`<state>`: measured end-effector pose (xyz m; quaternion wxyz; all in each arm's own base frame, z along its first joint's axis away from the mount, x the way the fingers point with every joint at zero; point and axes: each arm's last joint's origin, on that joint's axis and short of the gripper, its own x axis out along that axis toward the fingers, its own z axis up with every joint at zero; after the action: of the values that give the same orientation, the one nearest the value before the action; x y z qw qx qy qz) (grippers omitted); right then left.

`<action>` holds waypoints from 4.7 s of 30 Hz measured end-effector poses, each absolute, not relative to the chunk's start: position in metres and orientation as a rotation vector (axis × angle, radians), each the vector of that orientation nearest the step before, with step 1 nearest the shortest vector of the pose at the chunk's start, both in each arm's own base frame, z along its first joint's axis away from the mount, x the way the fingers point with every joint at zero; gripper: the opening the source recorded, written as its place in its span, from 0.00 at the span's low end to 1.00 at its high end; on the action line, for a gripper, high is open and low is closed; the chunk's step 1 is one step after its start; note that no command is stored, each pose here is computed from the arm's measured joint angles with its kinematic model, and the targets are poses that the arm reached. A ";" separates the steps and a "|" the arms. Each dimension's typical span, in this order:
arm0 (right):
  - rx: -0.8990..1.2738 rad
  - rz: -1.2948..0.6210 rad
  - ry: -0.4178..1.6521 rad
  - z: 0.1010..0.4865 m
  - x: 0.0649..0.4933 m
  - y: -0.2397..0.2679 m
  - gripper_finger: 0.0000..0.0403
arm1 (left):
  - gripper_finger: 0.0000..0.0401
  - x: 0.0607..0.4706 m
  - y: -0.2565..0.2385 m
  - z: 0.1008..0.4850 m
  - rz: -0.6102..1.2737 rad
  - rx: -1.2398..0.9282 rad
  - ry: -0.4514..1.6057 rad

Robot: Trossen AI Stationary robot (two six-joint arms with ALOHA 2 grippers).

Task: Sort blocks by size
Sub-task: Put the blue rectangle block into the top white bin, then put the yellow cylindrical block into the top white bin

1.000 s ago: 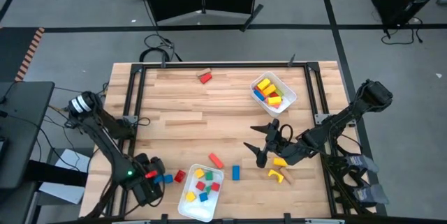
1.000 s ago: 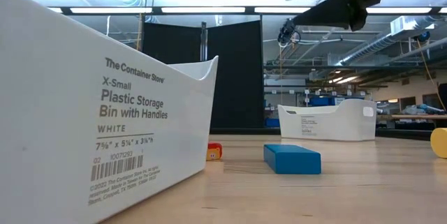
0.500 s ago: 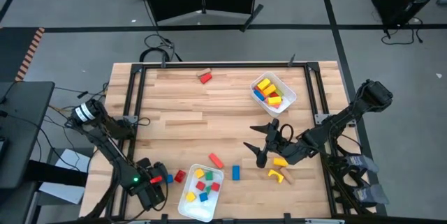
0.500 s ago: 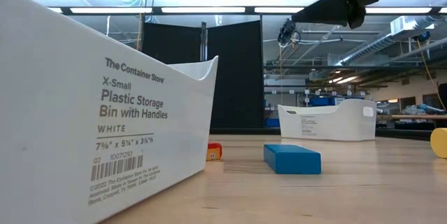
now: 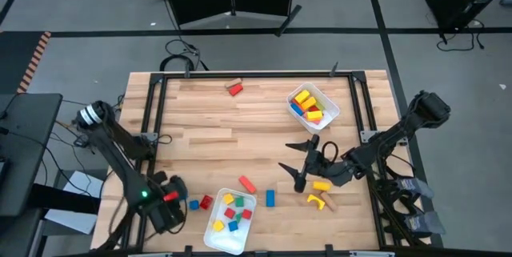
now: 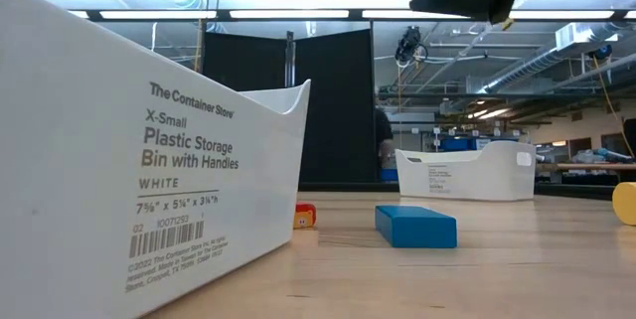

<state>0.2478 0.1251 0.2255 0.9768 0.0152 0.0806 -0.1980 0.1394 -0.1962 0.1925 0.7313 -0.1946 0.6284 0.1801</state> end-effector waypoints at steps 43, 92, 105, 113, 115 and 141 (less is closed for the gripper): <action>-0.148 -0.420 -0.204 0.320 0.202 0.119 0.82 | 0.34 0.515 0.156 0.203 0.281 -0.425 0.368; -0.058 -0.485 -0.037 0.277 0.234 0.113 0.81 | 0.52 0.212 -0.008 0.297 0.277 -0.302 0.292; 0.181 -0.304 0.406 0.229 0.235 0.104 0.81 | 0.52 0.191 -0.038 0.261 0.110 -0.356 0.039; 0.207 -0.258 0.843 0.225 0.234 0.115 0.81 | 0.52 0.187 -0.039 0.240 0.109 -0.408 0.046; 0.213 -0.218 0.988 0.221 0.228 0.122 0.80 | 0.52 0.187 -0.040 0.239 0.103 -0.407 0.050; 0.173 -0.312 1.347 0.170 0.206 0.160 0.77 | 0.52 0.186 -0.042 0.238 0.091 -0.370 0.057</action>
<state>0.2058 0.1604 0.1700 0.7669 0.0798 0.6203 -0.1437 0.1861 -0.0425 0.2384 0.9815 -0.1838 0.0283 0.0454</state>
